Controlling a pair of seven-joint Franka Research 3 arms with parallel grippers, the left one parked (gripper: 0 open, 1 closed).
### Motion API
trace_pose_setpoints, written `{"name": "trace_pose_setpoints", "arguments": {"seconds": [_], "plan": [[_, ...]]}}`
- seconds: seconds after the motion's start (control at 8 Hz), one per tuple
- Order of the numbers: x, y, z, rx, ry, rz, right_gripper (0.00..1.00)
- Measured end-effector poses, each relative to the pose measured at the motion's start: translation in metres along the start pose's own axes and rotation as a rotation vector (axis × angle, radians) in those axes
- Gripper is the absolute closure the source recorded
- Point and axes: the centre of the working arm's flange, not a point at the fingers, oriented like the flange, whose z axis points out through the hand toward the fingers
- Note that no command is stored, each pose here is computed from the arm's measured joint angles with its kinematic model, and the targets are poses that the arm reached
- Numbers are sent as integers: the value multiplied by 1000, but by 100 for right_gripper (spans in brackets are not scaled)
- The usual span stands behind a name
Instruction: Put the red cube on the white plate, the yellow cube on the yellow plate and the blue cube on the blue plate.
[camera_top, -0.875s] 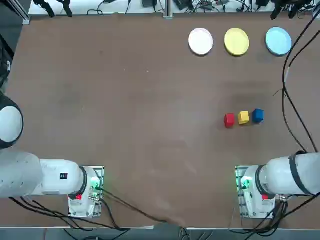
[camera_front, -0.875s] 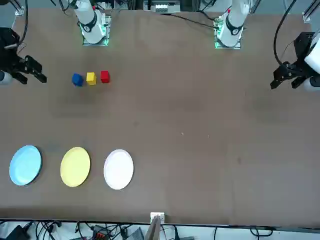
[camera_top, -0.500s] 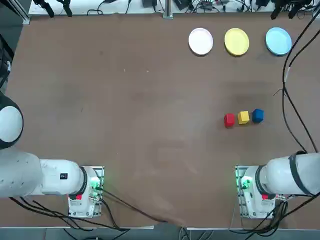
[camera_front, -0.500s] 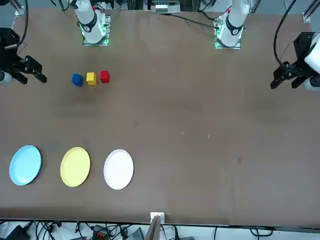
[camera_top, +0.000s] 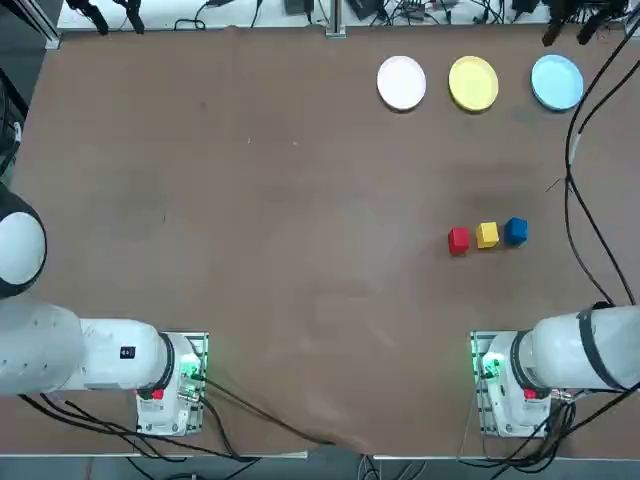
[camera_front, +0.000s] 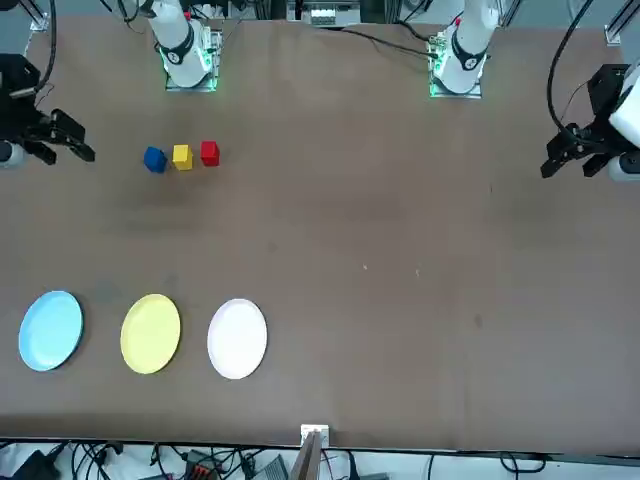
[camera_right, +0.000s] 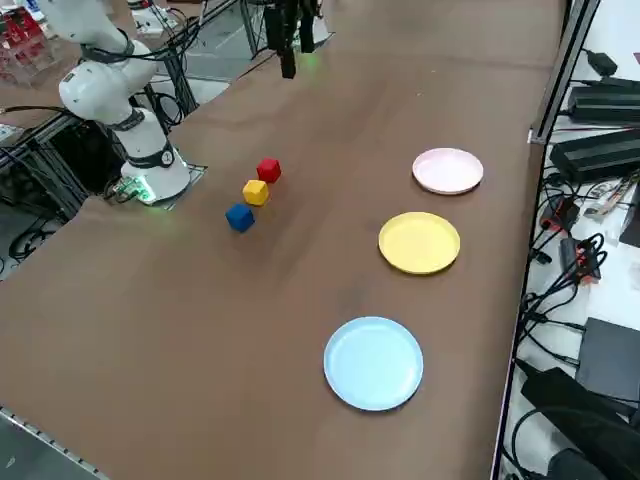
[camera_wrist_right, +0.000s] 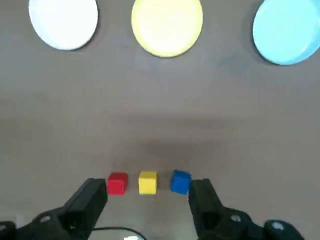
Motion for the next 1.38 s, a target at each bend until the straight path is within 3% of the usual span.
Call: {"name": "trace_pose_setpoints", "arguments": {"seconds": [0.12,0.25,0.5,0.75,1.0,1.38], "plan": [[-1,0,9,4,-51,0,0],[-5,-1,24,10,-146,0,0],[-18,-14,66,25,-395,-22,0],[-31,-43,126,17,-530,-73,1],[-64,-73,205,-9,-557,-123,3],[-106,-109,284,-64,-484,-40,4]]}}
